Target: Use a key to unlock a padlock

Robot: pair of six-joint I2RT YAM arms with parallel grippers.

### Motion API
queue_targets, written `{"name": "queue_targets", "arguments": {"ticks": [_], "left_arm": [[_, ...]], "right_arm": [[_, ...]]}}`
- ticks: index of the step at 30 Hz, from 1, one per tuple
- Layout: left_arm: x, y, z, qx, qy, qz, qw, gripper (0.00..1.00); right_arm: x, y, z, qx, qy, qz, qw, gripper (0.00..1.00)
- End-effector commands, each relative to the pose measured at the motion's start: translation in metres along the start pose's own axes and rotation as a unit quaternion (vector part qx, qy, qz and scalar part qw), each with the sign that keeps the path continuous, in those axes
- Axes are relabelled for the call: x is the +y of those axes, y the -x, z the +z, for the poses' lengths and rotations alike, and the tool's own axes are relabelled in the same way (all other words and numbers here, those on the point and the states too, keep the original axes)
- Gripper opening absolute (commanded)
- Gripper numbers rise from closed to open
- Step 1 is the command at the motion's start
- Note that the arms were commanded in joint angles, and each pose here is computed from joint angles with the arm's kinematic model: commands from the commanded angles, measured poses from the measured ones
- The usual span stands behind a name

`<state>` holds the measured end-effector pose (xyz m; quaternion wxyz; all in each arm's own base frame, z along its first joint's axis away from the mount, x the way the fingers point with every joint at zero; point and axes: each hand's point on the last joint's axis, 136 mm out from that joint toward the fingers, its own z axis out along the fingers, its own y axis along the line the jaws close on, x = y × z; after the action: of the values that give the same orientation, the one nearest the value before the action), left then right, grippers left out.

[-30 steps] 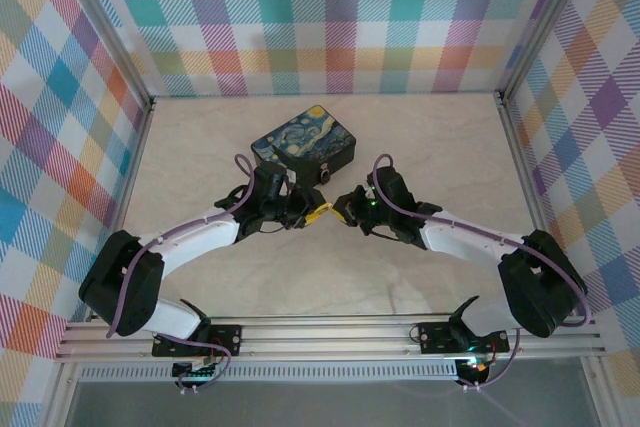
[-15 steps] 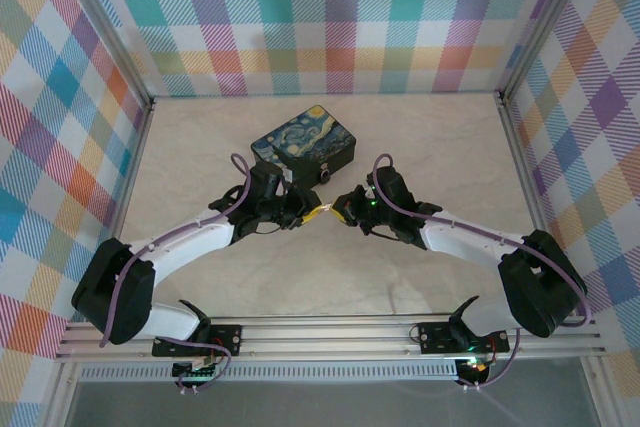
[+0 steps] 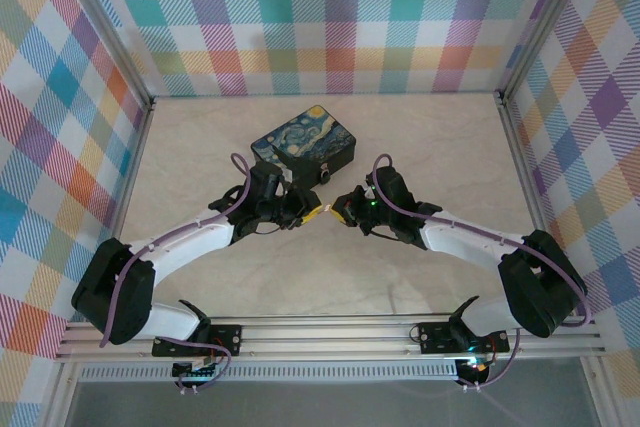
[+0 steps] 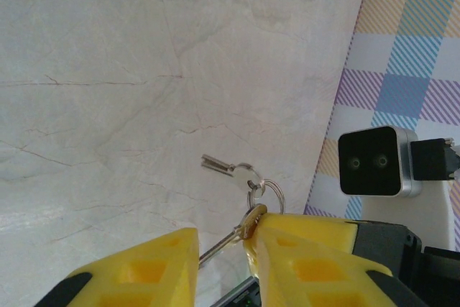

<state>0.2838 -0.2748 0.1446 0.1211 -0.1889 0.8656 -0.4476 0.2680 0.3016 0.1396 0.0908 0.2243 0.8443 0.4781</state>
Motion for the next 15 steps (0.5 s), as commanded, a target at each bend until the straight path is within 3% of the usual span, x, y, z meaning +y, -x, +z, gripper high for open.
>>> {"name": "queue_targets", "arguments": {"ticks": [1, 15], "left_arm": [[0.009, 0.003, -0.006, -0.01, 0.017, 0.011, 1.0, 0.29], [-0.004, 0.0, -0.001, 0.002, -0.026, -0.015, 1.0, 0.29]], "right_arm": [[0.018, 0.001, -0.005, -0.001, 0.032, -0.012, 0.999, 0.0], [0.031, -0.004, 0.003, 0.013, 0.054, -0.005, 0.998, 0.0]]}}
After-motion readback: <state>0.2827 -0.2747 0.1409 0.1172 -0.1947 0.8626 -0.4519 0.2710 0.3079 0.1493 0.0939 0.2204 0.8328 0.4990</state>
